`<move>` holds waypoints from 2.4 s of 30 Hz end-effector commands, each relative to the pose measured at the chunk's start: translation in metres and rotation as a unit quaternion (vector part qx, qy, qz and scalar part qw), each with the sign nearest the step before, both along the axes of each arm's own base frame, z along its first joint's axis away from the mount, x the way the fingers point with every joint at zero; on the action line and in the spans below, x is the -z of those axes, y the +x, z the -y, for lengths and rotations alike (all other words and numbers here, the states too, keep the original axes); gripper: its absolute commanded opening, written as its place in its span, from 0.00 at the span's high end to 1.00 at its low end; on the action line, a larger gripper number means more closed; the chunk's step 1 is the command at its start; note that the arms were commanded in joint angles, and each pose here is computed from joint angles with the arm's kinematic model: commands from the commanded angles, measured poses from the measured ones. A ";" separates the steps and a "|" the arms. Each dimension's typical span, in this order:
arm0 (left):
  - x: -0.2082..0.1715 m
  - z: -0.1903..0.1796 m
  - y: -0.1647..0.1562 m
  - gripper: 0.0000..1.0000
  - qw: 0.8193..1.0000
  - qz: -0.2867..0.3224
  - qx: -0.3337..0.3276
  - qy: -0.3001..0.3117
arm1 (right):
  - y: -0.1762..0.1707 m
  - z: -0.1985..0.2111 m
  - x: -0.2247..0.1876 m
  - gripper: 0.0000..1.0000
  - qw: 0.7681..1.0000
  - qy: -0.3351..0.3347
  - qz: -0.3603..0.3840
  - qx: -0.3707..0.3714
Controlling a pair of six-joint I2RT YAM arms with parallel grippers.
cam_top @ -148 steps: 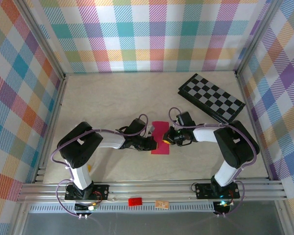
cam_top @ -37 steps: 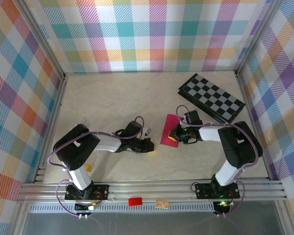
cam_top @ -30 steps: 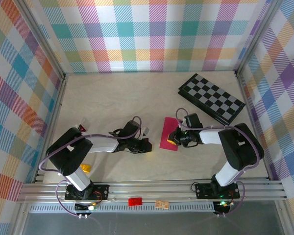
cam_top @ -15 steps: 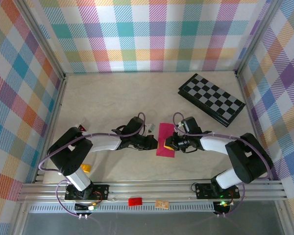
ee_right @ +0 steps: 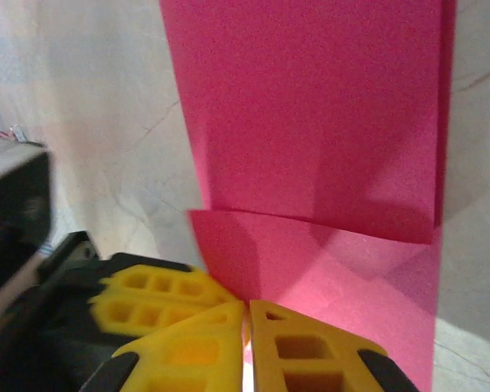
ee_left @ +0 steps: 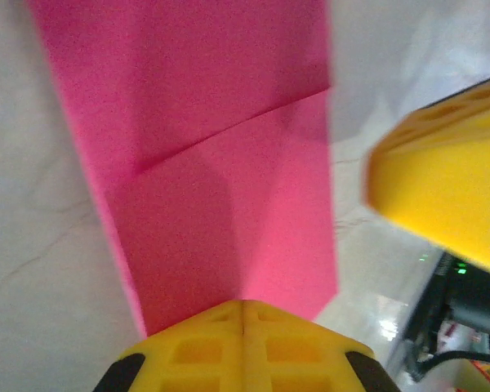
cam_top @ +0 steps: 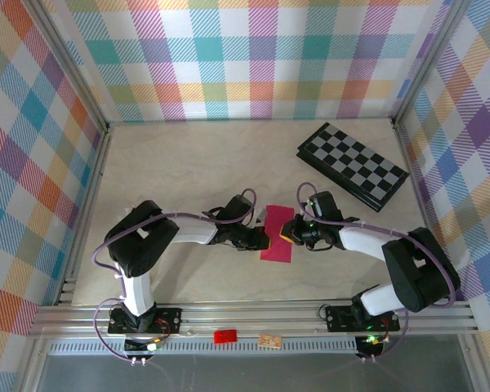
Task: Fold a paper plane with a square sheet of paper (pick it up from the middle)
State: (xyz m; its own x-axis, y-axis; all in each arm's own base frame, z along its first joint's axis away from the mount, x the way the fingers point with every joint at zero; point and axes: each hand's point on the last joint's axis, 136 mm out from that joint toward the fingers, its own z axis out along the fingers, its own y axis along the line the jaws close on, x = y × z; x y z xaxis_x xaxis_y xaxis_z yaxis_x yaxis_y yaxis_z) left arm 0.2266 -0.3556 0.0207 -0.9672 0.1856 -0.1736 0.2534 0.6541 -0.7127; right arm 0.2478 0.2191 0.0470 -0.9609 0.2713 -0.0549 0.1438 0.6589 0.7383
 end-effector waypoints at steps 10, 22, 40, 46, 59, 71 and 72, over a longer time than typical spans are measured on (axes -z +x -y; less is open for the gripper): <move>0.046 -0.032 -0.027 1.00 0.997 -0.032 -0.007 0.063 | 0.008 0.013 0.033 0.89 0.999 -0.010 -0.040 0.031; 0.041 -0.030 -0.024 1.00 0.998 -0.029 -0.013 0.060 | 0.023 0.048 0.041 0.89 0.995 -0.002 -0.047 0.084; -0.022 0.002 0.022 0.95 0.998 0.057 0.004 0.038 | -0.035 0.039 0.001 0.64 0.999 -0.026 -0.031 0.031; 0.006 0.000 0.025 0.98 0.996 0.047 0.016 0.073 | -0.055 0.031 0.003 0.54 0.998 -0.046 -0.039 0.022; 0.023 -0.011 0.012 0.99 0.997 0.020 0.001 0.076 | -0.059 0.002 0.011 0.51 0.996 -0.061 -0.061 -0.001; 0.023 -0.012 0.010 1.00 0.997 0.018 -0.002 0.073 | -0.049 -0.005 0.013 0.51 0.996 -0.066 -0.051 0.007; 0.022 -0.012 0.010 1.00 0.997 0.018 -0.002 0.074 | -0.048 -0.005 0.014 0.50 0.996 -0.069 -0.053 0.006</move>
State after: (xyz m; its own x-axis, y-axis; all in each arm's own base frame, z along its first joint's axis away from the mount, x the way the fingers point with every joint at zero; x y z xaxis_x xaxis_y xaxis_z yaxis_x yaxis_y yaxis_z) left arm 0.2549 -0.3630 0.0212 -0.9416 0.1932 -0.2758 0.3297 0.6959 -0.6380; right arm 0.1897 0.2184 0.0280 -0.9626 0.2694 0.0290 0.2296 0.7540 0.6155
